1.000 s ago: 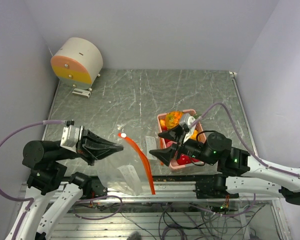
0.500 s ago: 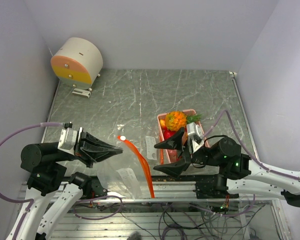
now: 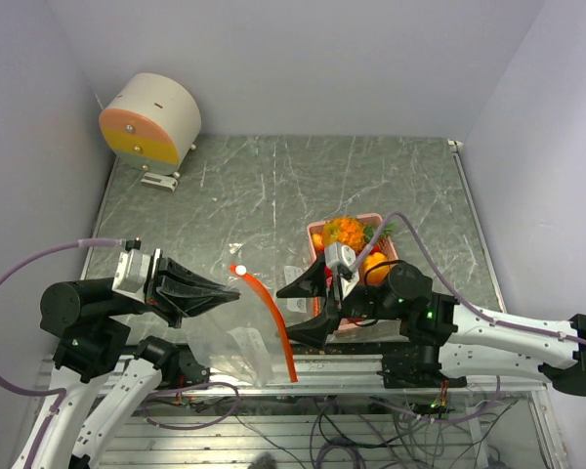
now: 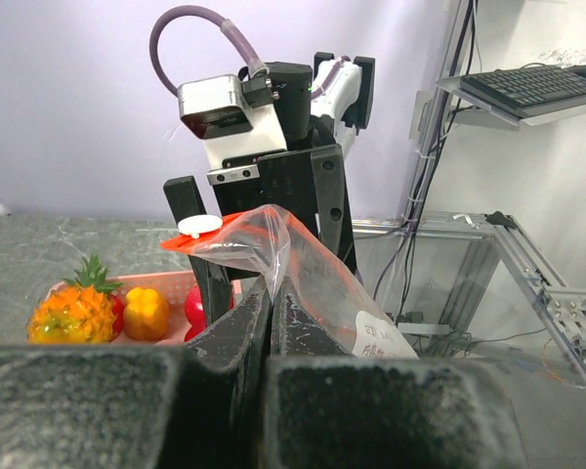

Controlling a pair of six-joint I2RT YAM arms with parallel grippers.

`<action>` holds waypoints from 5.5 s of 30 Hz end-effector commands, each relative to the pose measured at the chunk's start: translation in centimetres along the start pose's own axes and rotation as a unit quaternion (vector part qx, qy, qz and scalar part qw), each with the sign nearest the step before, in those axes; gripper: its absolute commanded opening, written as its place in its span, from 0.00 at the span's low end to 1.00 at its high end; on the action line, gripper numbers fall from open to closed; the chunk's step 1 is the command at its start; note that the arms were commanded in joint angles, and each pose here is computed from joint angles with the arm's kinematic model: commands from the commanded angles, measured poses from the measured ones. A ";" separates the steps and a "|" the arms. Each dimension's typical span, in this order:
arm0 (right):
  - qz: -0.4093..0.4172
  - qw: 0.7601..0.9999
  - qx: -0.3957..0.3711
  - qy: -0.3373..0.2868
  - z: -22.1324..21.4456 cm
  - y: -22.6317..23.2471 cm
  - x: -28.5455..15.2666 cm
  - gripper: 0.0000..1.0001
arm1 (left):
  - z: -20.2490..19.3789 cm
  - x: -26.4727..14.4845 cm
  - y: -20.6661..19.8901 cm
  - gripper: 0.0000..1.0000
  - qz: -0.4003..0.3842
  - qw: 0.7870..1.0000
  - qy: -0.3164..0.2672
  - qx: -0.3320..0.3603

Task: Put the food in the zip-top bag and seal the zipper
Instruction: Open the zipper of the food storage bag at the center of the board, then pick up the fake fruit from the bin.

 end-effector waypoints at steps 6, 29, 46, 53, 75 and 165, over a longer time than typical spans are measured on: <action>0.102 0.994 -0.004 -0.038 1.9 2.4 1.5 0.77 | -1.4 0.0 1.9 0.07 0.036 0.999 0.010 -0.012; -0.393 0.919 -0.007 0.009 1.4 -9.8 -0.3 0.00 | -2.6 -1.3 8.9 1.00 0.277 0.956 0.071 -0.066; -0.539 0.842 -0.027 -0.024 2.6 -12.9 -1.6 0.00 | -5.3 -1.6 9.9 0.76 0.328 0.924 0.014 -0.197; -0.554 0.831 -0.024 -0.039 2.3 -13.4 -1.3 0.00 | -5.4 -1.7 9.0 1.00 0.322 0.918 -0.005 -0.231; -0.494 0.868 -0.036 -0.015 1.3 -13.5 2.6 0.00 | -5.7 0.6 14.3 1.00 0.324 0.900 -0.083 -0.281; -0.649 0.718 0.244 0.062 -4.1 -21.4 -14.0 1.00 | -15.5 -4.3 19.8 0.07 0.626 0.733 0.177 -0.199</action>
Point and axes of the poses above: each gripper's point midway between its finger pads, its own x axis out along the fingers, its own y axis along the line the jaws close on, z = x × y, the point moved 5 cm from there along -x, back along the fingers, and after that the axes turned 2 degrees about -x, right-handed, at the moved point
